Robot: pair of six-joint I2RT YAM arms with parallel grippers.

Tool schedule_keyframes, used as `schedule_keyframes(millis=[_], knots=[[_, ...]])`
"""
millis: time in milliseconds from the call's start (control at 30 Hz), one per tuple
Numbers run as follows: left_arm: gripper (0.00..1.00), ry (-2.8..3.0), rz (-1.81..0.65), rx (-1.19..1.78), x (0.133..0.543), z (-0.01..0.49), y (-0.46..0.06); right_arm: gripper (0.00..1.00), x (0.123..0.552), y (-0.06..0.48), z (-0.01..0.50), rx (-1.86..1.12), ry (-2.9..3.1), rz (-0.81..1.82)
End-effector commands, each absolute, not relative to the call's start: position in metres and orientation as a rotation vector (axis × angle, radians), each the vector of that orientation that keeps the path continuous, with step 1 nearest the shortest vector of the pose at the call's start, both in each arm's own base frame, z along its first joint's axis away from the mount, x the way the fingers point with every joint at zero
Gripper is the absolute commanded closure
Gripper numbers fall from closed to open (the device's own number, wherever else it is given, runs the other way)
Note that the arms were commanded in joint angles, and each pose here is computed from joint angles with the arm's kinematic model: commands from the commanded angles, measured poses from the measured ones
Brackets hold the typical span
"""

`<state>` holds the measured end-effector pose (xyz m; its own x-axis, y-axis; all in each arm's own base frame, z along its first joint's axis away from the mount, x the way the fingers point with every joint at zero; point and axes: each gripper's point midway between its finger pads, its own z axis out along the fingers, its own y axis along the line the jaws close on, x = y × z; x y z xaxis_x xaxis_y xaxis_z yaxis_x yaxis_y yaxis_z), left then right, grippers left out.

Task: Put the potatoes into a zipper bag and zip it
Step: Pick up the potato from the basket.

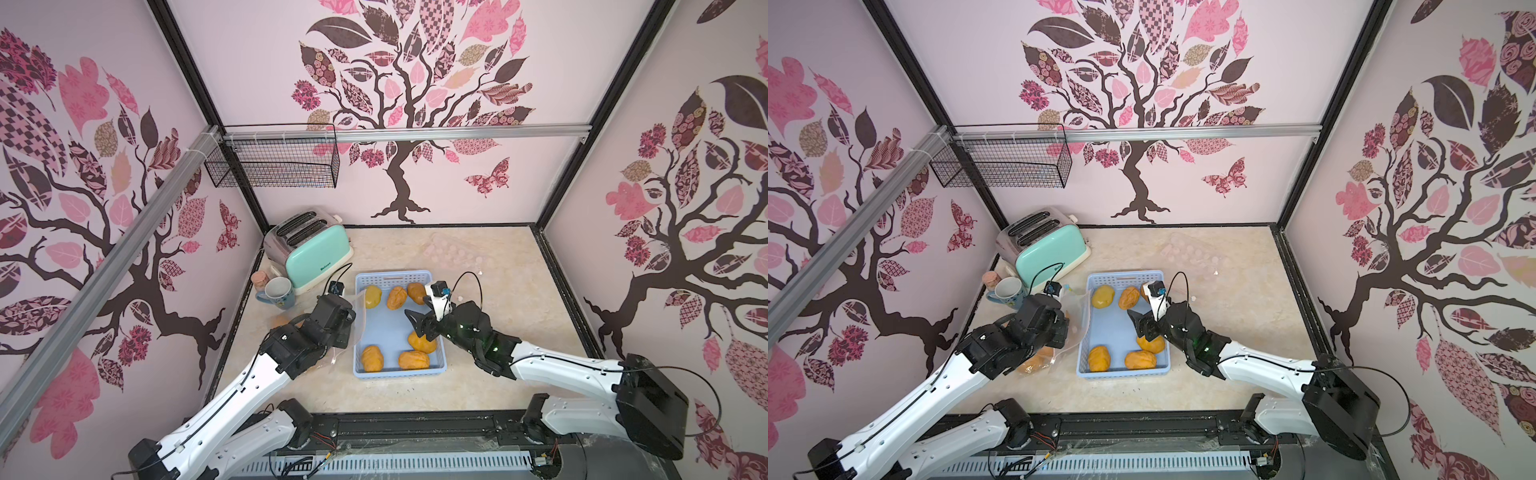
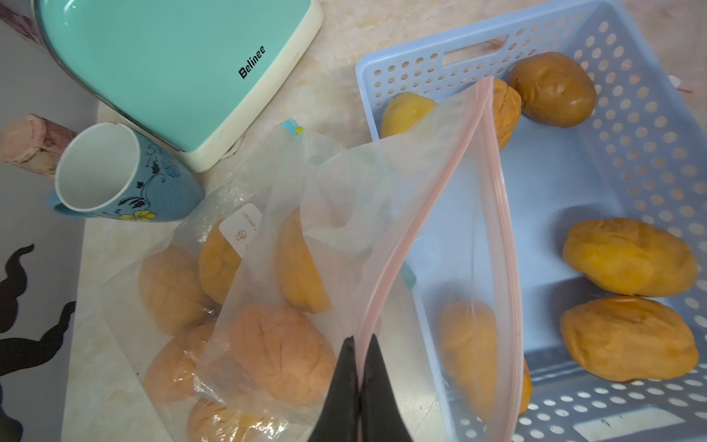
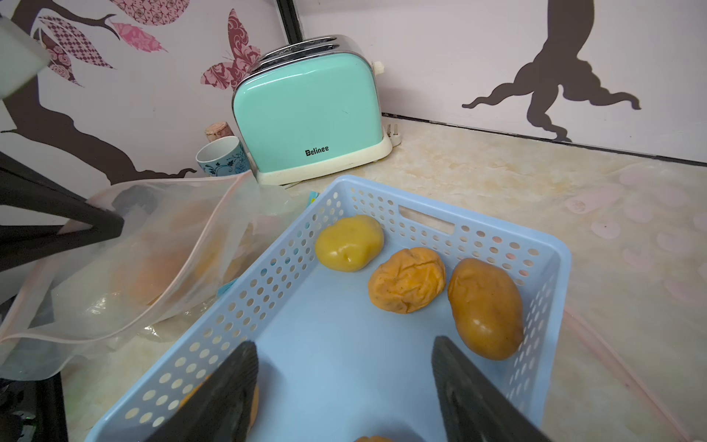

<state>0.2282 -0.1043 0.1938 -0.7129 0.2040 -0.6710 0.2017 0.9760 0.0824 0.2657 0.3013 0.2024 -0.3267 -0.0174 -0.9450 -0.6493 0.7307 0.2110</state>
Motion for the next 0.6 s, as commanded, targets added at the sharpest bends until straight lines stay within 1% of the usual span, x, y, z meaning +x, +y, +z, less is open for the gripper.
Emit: schedule_keyframes(millis=[0,167,267,533,567], knots=[[1.0,2.343,-0.101,0.269,0.228,0.197,-0.112,0.25,0.263,0.313,0.203,-0.59,1.84,0.717],[1.0,2.314,-0.133,0.263,0.224,0.2,-0.111,0.24,0.254,0.314,0.193,-0.704,1.979,0.671],[1.0,2.319,-0.14,0.27,0.224,0.199,-0.113,0.22,0.24,0.308,0.184,-0.815,2.087,0.626],[1.0,2.312,-0.153,0.269,0.222,0.2,-0.113,0.22,0.227,0.272,0.184,-0.991,2.258,0.367],[1.0,2.313,-0.156,0.267,0.222,0.2,-0.113,0.22,0.222,0.268,0.183,-1.053,2.266,0.345]])
